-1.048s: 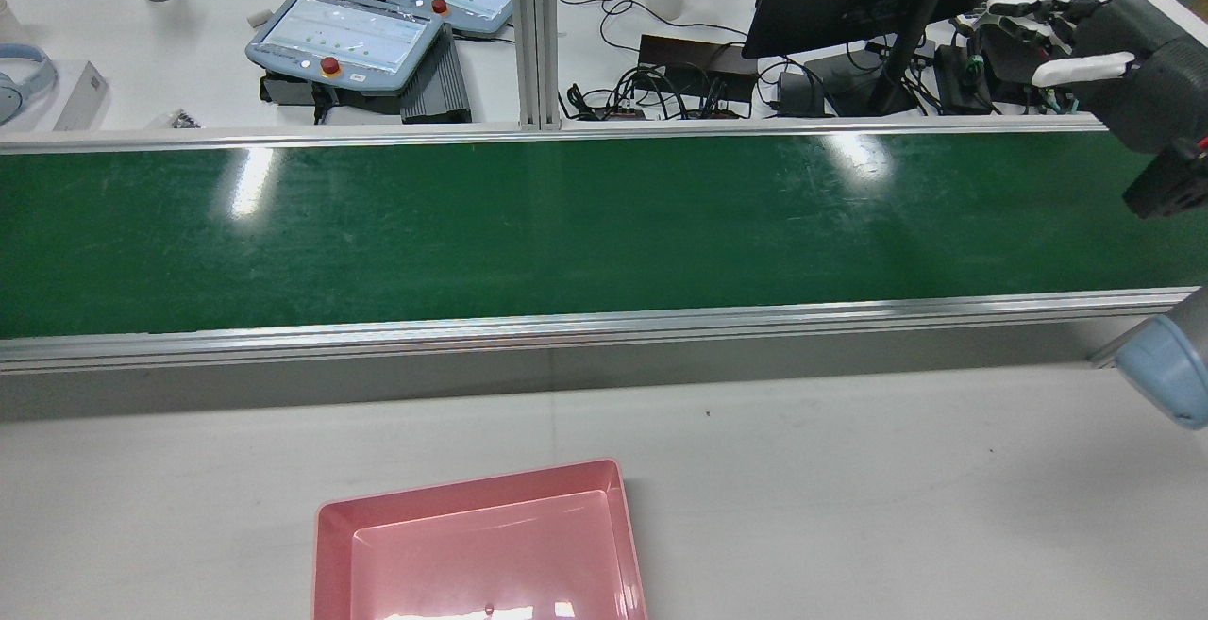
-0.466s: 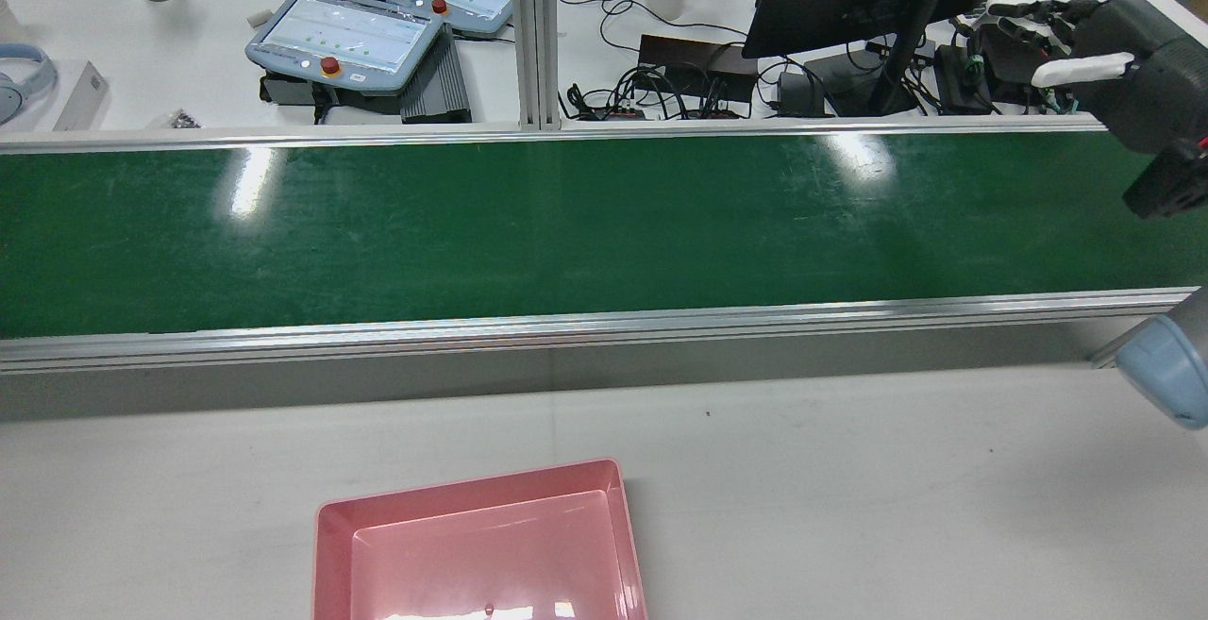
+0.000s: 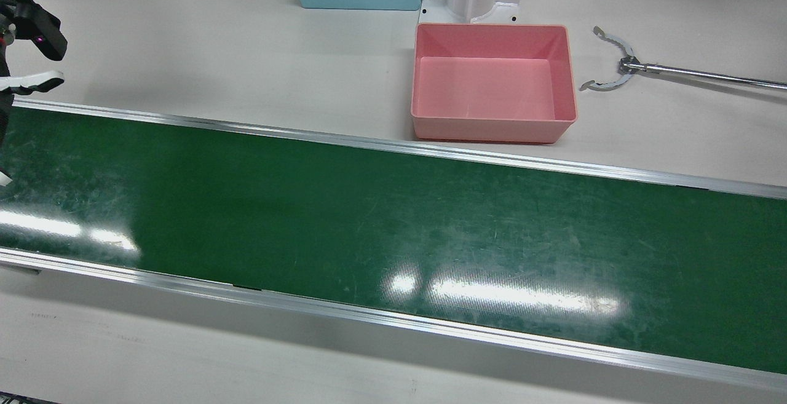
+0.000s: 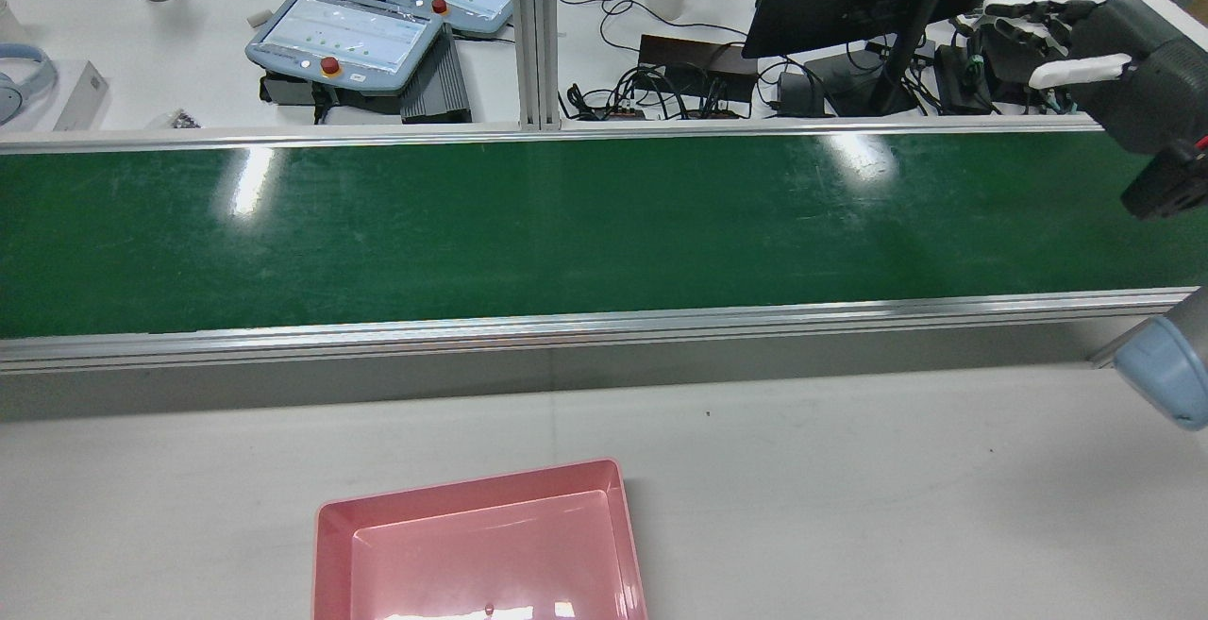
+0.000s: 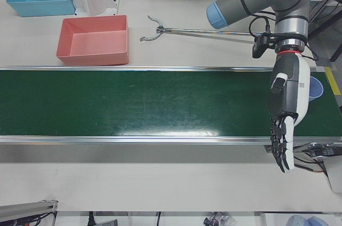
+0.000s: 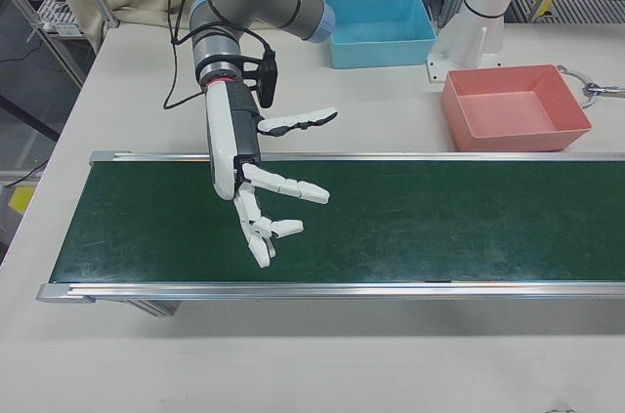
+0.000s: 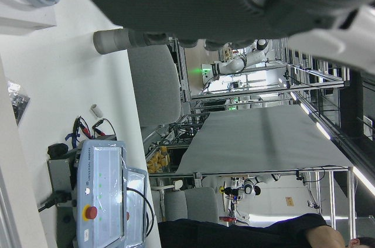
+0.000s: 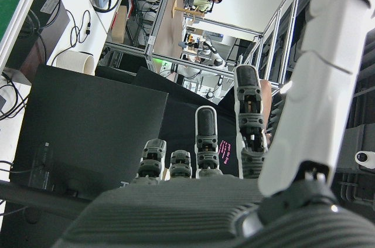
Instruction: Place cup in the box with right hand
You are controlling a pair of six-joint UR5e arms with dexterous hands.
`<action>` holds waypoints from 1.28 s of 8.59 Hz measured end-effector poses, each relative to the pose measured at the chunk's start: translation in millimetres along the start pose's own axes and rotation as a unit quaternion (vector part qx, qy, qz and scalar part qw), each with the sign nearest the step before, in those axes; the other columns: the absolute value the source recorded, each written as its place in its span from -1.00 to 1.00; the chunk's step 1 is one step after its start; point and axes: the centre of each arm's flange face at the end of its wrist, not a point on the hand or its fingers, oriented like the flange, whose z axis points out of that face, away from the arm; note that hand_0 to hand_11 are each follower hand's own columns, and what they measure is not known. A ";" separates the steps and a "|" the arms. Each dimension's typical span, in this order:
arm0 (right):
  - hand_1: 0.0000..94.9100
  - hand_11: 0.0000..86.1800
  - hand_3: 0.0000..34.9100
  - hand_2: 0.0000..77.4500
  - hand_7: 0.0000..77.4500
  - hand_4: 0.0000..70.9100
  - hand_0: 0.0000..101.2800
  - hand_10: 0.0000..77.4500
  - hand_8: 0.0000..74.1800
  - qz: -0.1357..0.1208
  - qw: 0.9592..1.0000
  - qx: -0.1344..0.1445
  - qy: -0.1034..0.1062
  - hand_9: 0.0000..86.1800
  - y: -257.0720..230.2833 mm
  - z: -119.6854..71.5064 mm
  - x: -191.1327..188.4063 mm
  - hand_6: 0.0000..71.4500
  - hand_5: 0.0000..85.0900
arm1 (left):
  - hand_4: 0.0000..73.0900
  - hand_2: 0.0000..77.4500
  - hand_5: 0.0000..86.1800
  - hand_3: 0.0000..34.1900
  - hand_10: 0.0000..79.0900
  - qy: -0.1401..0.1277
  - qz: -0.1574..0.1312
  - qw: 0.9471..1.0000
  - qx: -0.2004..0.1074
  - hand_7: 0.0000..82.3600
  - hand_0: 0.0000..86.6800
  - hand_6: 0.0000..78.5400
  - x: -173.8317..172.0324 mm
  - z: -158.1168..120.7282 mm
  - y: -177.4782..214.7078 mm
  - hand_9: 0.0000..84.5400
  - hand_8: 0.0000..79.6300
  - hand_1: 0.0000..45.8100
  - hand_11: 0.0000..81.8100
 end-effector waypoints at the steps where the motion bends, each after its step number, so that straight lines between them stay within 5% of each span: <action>1: -0.74 -0.68 -1.00 -0.99 0.15 -0.03 0.11 -0.79 -0.93 0.000 1.000 0.000 0.000 -0.75 0.0 0.1 0.4 -0.71 -0.86 | -1.00 -0.99 -1.00 -1.00 -1.00 0.000 0.000 1.000 0.000 -1.00 -1.00 -1.00 0.0 0.0 0.1 -0.99 -1.00 -0.98 -1.00; 11: -0.74 -0.68 -1.00 -0.99 0.17 0.00 0.11 -0.79 -0.93 0.000 1.000 0.000 0.000 -0.73 0.7 2.0 1.3 -0.69 -0.86 | -1.00 -0.99 -1.00 -1.00 -1.00 0.000 0.000 1.000 0.000 -1.00 -1.00 -1.00 0.0 -0.1 0.1 -0.99 -1.00 -0.98 -1.00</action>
